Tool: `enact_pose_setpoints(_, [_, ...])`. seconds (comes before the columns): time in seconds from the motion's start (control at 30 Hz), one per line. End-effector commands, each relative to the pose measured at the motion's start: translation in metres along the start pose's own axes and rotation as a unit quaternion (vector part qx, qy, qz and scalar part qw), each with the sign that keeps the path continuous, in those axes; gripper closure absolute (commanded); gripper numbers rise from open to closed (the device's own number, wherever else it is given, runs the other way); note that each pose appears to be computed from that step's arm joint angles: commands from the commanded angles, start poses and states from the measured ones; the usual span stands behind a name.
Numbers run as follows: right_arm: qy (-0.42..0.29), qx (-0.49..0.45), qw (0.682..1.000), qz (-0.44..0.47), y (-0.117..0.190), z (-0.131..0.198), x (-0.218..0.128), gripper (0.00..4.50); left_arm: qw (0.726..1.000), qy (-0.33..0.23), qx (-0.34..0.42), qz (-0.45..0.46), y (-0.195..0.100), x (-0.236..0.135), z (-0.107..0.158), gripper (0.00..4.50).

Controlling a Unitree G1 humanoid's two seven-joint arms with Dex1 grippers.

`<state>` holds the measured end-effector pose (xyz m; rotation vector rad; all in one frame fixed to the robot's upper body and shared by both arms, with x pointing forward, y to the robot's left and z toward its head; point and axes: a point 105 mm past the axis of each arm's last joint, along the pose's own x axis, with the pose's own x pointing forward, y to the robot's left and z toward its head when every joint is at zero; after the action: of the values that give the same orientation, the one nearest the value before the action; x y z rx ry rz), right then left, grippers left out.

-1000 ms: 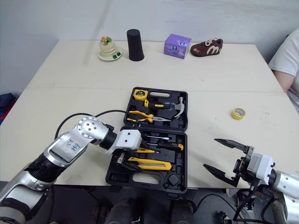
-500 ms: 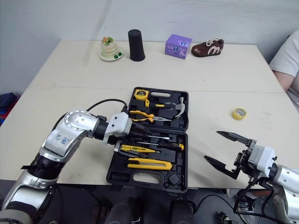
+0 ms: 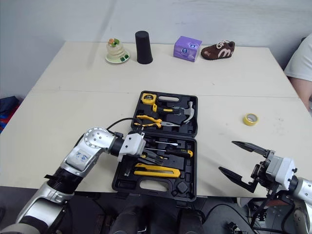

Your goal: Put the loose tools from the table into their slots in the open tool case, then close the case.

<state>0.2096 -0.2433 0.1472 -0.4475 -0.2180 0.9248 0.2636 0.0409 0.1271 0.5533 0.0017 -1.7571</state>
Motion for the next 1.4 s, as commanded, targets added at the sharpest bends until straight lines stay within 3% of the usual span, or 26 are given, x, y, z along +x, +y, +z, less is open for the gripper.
enact_pose_setpoints(0.03, [-0.006,-0.022,1.000,-0.001,-0.001,0.013,-0.004,0.00,1.000,-0.006,0.012,-0.023,-0.009,0.008,0.002,4.48])
enact_pose_setpoints(0.53, [-0.003,-0.018,1.000,-0.007,0.002,0.016,-0.001,0.00,0.997,0.057,-0.039,-0.027,-0.021,0.011,-0.035,4.48])
enact_pose_setpoints(0.83, [-0.002,-0.015,1.000,-0.005,0.005,0.017,0.002,0.00,0.978,0.157,-0.135,-0.035,-0.049,0.010,-0.092,4.48])
enact_pose_setpoints(0.93, [-0.002,-0.018,1.000,-0.005,0.003,0.018,0.002,0.00,0.977,0.172,-0.126,-0.028,-0.051,0.008,-0.100,4.48])
enact_pose_setpoints(1.23, [0.002,-0.020,1.000,-0.008,0.000,0.016,0.002,0.00,0.997,0.052,-0.038,0.041,-0.012,0.003,-0.045,4.48])
enact_pose_setpoints(1.33, [0.001,-0.018,1.000,-0.006,0.000,0.015,0.002,0.00,0.996,-0.039,-0.025,0.074,0.005,-0.005,-0.007,4.48])
enact_pose_setpoints(1.4, [0.001,-0.017,1.000,-0.006,0.000,0.014,0.003,0.00,0.996,-0.064,-0.019,0.053,0.000,-0.007,0.008,4.48])
